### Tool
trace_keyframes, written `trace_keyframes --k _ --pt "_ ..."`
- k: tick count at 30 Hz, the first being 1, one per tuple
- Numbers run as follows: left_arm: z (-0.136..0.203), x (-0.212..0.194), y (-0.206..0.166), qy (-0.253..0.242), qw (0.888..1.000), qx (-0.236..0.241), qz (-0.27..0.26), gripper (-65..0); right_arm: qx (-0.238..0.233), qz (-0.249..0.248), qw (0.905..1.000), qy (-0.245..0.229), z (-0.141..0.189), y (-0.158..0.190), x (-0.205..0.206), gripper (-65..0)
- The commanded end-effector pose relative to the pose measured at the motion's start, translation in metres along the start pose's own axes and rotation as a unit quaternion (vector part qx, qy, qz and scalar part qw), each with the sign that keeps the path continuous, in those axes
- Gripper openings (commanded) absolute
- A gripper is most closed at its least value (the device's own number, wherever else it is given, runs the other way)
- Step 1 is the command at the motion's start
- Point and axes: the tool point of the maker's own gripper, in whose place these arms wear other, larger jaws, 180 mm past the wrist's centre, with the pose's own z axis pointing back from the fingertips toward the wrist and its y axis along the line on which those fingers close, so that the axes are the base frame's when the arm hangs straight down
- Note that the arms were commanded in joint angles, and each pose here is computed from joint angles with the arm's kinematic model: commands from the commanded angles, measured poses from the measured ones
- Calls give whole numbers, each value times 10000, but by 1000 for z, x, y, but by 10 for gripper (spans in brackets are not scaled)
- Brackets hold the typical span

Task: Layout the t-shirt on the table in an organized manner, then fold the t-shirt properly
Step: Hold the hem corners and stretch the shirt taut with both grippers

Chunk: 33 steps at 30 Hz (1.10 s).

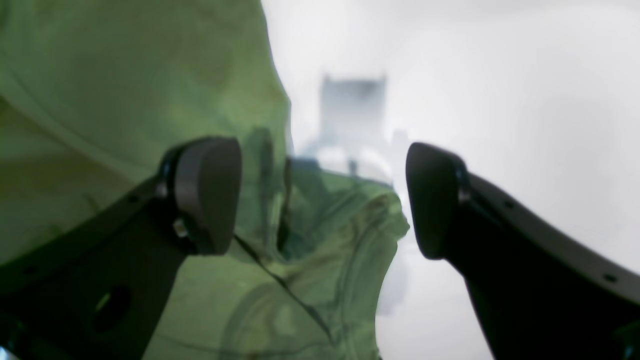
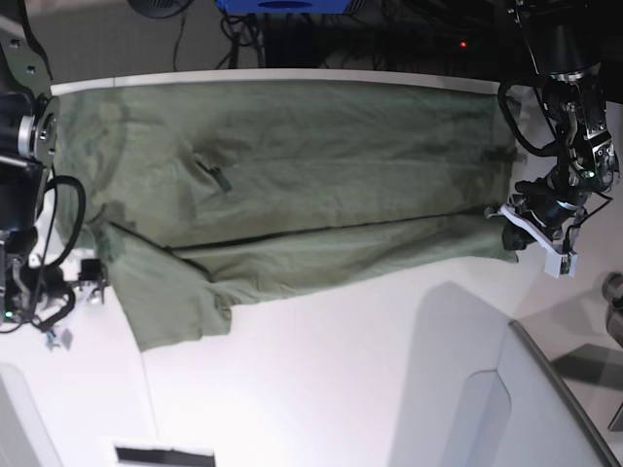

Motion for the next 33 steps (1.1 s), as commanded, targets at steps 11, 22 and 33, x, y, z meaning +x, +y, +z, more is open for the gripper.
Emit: trace_keyframes --k 11,22,33 --pt "3 20 5 -276 9996 31 -48 -650 20 64 9997 -233 3 1 17 -164" --pt "3 20 5 -276 9996 31 -48 -650 36 66 9997 -211 1 3 15 -164" --pt "3 18 5 -257 9996 36 -53 -650 192 -99 9998 54 -11 7 4 -164"
